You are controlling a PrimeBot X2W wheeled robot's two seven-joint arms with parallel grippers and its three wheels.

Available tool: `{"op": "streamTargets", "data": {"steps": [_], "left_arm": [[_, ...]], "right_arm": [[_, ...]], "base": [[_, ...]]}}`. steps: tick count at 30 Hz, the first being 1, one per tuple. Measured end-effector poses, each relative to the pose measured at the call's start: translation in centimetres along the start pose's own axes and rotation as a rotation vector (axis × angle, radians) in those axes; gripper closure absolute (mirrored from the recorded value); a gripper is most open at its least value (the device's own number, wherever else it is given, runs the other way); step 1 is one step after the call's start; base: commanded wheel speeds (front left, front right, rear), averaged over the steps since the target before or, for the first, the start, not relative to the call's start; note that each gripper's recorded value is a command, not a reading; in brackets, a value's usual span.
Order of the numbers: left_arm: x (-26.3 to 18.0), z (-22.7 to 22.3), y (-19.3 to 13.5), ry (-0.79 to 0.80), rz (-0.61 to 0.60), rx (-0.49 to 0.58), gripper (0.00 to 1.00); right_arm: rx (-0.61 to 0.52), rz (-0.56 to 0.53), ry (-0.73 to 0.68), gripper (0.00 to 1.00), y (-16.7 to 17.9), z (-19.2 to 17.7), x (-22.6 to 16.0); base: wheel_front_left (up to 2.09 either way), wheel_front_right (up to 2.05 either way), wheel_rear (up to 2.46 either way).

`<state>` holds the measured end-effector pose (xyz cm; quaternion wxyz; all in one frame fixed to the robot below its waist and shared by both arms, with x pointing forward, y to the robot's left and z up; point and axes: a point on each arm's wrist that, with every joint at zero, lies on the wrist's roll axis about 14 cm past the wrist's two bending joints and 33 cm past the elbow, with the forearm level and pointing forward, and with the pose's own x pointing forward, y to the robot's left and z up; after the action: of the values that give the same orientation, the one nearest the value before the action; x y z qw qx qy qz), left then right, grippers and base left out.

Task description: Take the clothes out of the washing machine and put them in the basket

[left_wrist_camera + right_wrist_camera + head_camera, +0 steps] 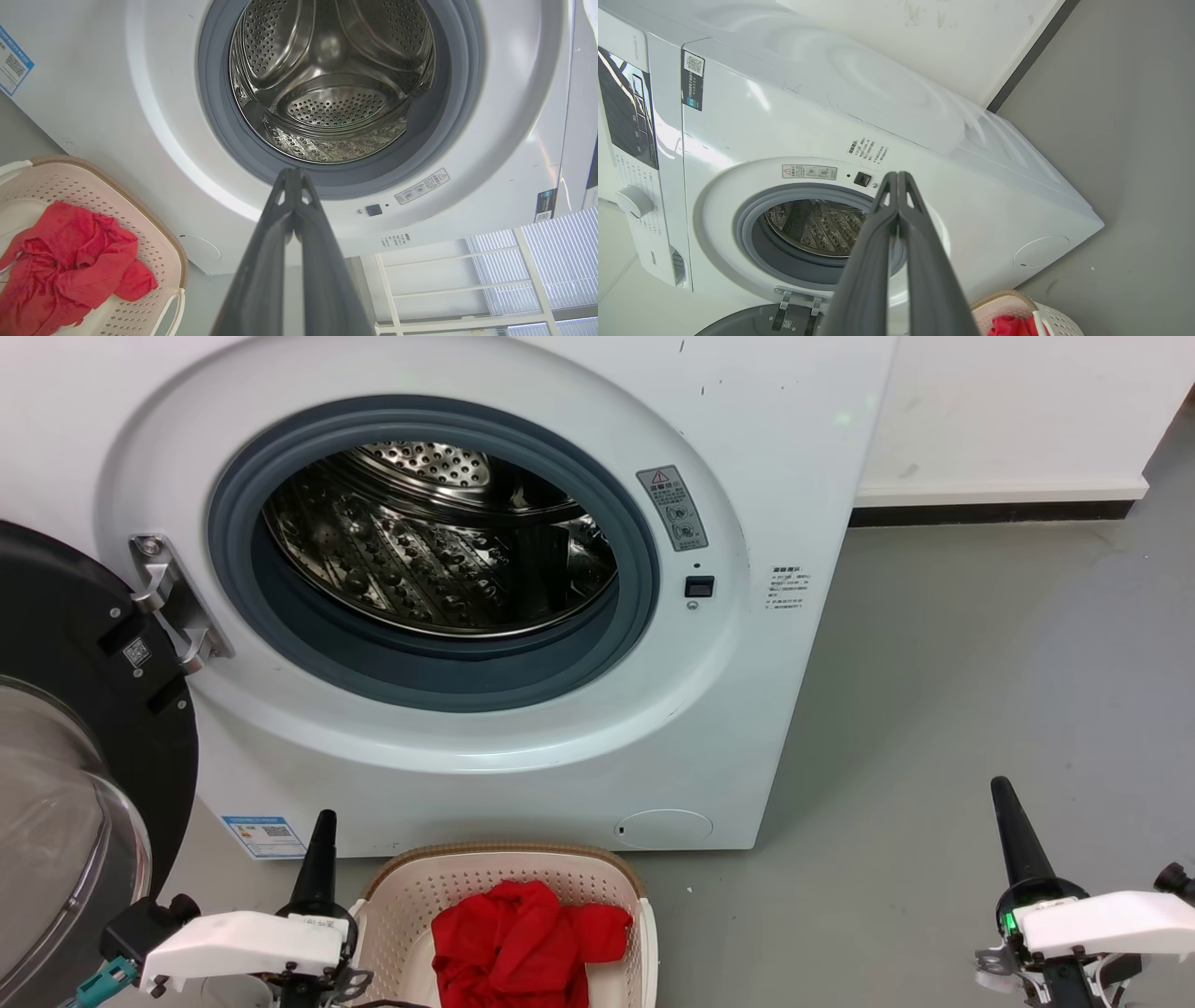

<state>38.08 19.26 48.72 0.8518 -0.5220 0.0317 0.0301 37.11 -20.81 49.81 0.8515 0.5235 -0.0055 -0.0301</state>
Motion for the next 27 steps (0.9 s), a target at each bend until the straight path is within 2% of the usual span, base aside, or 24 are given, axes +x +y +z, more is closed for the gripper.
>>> {"op": "streamTargets", "data": {"steps": [27], "left_arm": [[0.24,0.6,-0.37,0.004,-0.028,-0.257,1.0]], "right_arm": [[0.252,0.0,0.028,1.0,0.16,-0.33,0.71]], "base": [[0.0,0.0,0.0]]}}
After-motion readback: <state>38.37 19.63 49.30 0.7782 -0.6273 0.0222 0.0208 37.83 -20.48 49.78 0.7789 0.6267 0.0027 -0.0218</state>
